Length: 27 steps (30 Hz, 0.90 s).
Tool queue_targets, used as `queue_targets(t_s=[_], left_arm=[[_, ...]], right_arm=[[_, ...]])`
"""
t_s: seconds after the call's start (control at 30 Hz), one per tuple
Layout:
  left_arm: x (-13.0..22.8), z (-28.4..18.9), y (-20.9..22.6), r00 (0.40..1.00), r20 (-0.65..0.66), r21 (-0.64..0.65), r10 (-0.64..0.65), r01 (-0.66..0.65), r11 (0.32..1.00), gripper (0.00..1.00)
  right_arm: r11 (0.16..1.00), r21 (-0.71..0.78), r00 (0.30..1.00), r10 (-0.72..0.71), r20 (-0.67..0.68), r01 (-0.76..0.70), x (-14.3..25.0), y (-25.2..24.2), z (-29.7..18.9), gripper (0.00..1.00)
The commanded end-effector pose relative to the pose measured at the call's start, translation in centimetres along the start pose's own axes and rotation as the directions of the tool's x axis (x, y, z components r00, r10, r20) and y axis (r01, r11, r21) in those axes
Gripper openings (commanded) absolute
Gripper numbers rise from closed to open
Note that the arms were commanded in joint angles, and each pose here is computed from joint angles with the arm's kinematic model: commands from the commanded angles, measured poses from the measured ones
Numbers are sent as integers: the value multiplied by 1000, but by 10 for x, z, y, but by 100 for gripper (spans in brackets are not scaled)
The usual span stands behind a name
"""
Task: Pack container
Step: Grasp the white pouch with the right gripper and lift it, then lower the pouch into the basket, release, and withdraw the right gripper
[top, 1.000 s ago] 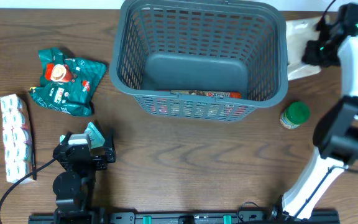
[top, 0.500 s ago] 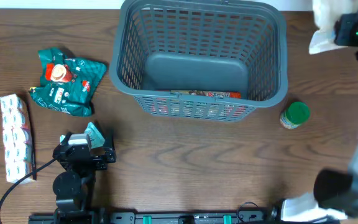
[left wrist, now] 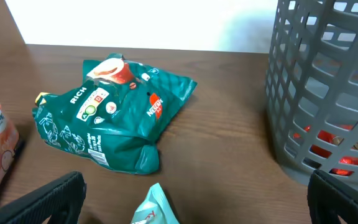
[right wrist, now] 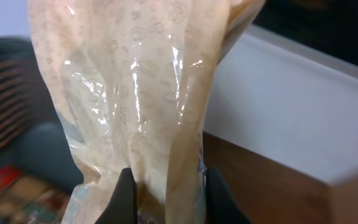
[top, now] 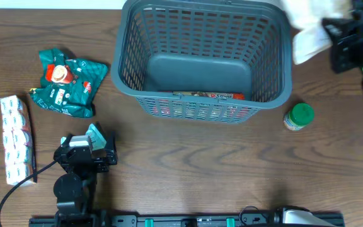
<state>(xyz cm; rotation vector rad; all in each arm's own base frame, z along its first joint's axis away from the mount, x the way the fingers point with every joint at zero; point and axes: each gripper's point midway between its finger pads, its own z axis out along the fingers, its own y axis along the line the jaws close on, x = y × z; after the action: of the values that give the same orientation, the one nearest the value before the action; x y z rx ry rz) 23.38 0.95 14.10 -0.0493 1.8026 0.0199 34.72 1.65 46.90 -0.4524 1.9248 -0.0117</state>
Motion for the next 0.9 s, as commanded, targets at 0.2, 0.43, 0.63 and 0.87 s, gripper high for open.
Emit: queue_targets(t_s=[0.2,0.43,0.63,0.87], left_arm=[[11,2,-1,1000,-25,6,9,-9,1000,99],[11,2,-1,1000,-25,6,9,-9,1000,99],[11,2,-1,1000,-25,6,9,-9,1000,99],[11,2,-1,1000,-25,6,9,-9,1000,99]], right_arm=[[901,-394,982,-187,23,181,15,77,26,1],[808,-553,959,-279,-54,204,49,112,55,1],[729,-654,942,-327,-77,200,63,149,78,1],[669,-723,920,-371,-125,172,84,180,107,1]])
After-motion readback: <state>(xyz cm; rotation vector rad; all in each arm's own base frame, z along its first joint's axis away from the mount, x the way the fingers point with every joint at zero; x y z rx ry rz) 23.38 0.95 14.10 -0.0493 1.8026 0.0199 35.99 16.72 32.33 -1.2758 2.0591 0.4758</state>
